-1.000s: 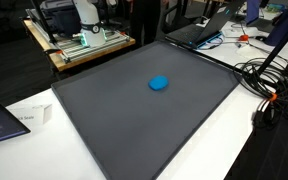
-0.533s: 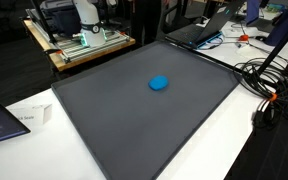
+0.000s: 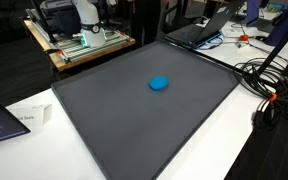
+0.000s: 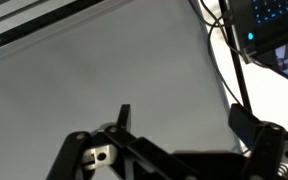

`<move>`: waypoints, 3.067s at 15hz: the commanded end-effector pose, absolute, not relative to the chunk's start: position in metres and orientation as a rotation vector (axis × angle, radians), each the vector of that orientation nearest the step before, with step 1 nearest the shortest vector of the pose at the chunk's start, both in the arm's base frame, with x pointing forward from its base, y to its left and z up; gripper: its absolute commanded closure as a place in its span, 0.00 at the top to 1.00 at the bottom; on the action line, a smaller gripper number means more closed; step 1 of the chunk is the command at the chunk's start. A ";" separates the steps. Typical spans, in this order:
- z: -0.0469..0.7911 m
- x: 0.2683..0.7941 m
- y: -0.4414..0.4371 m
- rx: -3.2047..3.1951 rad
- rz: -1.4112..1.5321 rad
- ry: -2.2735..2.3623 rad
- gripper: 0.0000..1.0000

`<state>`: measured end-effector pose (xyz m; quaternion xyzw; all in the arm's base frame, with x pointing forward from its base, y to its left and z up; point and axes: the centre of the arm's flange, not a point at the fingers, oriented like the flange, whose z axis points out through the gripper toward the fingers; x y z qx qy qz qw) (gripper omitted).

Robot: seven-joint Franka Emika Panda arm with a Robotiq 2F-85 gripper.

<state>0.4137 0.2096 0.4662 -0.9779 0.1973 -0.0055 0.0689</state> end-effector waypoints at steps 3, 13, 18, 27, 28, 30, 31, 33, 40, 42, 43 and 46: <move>0.449 0.447 0.229 -2.863 -0.234 0.909 1.00; 0.393 0.497 0.239 -2.914 -0.442 1.298 1.00; 0.369 0.544 0.221 -2.997 -0.495 1.354 1.00; 0.316 0.605 0.199 -3.148 -0.419 1.372 1.00; 0.309 0.607 0.197 -3.157 -0.410 1.381 1.00; 0.295 0.612 0.192 -3.180 -0.398 1.404 1.00; 0.288 0.615 0.189 -3.190 -0.385 1.417 1.00; 0.278 0.618 0.183 -3.203 -0.371 1.443 1.00; 0.255 0.619 0.195 -3.137 -0.240 1.670 1.00; 0.248 0.616 0.202 -3.107 -0.223 1.732 1.00; 0.244 0.615 0.206 -3.079 -0.231 1.770 1.00; 0.233 0.614 0.219 -3.005 -0.235 1.884 1.00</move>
